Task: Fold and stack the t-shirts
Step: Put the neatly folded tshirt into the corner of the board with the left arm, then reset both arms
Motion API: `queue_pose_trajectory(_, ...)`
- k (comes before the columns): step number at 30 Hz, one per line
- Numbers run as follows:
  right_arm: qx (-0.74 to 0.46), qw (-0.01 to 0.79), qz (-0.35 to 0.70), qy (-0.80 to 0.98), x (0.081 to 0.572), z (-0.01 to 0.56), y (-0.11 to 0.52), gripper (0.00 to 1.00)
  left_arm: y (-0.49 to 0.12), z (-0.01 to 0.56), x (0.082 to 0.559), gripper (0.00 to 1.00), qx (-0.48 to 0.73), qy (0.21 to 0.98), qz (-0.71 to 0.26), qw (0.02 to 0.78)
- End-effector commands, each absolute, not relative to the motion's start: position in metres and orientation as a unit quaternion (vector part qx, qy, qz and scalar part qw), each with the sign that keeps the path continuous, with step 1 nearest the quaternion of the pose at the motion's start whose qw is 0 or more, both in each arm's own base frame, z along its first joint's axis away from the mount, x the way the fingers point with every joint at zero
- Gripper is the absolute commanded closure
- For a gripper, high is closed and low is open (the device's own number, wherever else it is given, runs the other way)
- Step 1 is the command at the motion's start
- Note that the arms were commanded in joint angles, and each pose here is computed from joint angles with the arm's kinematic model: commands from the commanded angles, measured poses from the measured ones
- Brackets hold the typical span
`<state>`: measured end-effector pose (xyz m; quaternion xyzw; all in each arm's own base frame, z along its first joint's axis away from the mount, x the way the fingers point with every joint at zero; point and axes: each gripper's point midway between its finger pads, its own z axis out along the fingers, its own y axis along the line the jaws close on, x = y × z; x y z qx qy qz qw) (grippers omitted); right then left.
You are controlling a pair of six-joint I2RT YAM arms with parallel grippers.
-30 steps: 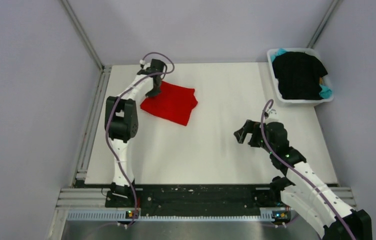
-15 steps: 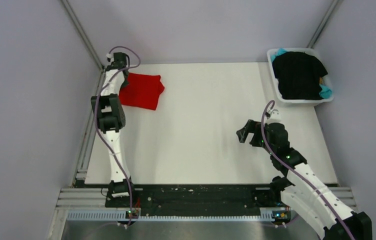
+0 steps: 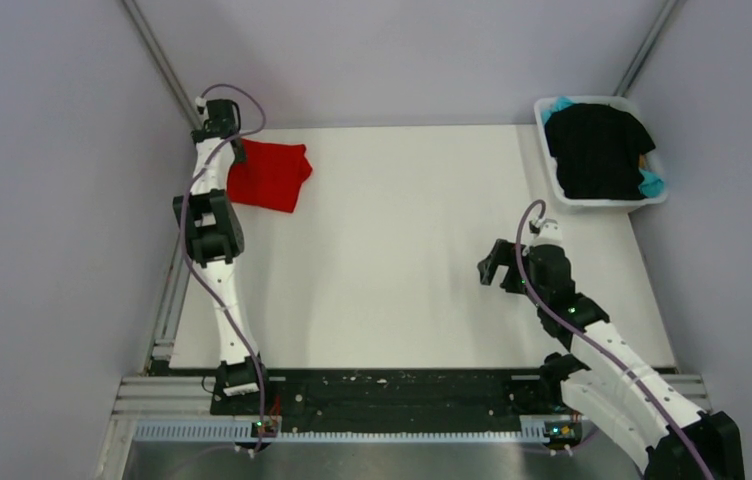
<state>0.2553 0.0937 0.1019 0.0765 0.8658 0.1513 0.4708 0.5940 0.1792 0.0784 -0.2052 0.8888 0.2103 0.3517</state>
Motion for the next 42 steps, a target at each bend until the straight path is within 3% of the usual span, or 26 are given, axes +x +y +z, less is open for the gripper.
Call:
queue_pose_trajectory(1,0.079,0.487,0.135,0.859,0.262,0.111,0.088,0.01,0.183,0.145,0.609,0.15,-0.216,0.858,0.199,0.423)
queue_pose_trajectory(2,0.081,0.489,0.133,0.858,0.262,0.113,0.087,0.01,0.181,0.156,0.607,0.05,-0.223,0.853,0.197,0.429)
queue_pose_trajectory(3,0.082,0.489,0.131,0.858,0.261,0.113,0.086,0.01,0.179,0.167,0.605,0.01,-0.230,0.848,0.193,0.436)
queue_pose_trajectory(9,0.111,0.493,0.124,0.854,0.258,0.116,0.078,0.01,0.132,0.218,0.584,0.01,-0.247,0.838,0.117,0.473)
queue_pose_trajectory(16,0.112,0.499,0.143,0.847,0.252,0.125,0.081,0.01,0.032,0.254,0.539,0.01,-0.238,0.822,-0.038,0.516)
queue_pose_trajectory(22,0.117,0.501,0.155,0.843,0.247,0.130,0.082,0.01,-0.062,0.224,0.462,0.01,-0.183,0.856,-0.067,0.479)
queue_pose_trajectory(26,0.121,0.511,0.156,0.837,0.245,0.134,0.079,0.01,-0.114,0.190,0.400,0.01,-0.134,0.868,-0.166,0.448)
queue_pose_trajectory(34,0.143,0.533,0.138,0.823,0.247,0.139,0.067,0.01,-0.109,0.152,0.294,0.01,-0.143,0.866,-0.151,0.455)
queue_pose_trajectory(42,0.141,0.535,0.144,0.821,0.245,0.137,0.068,0.01,-0.099,0.164,0.282,0.01,-0.153,0.841,-0.161,0.493)
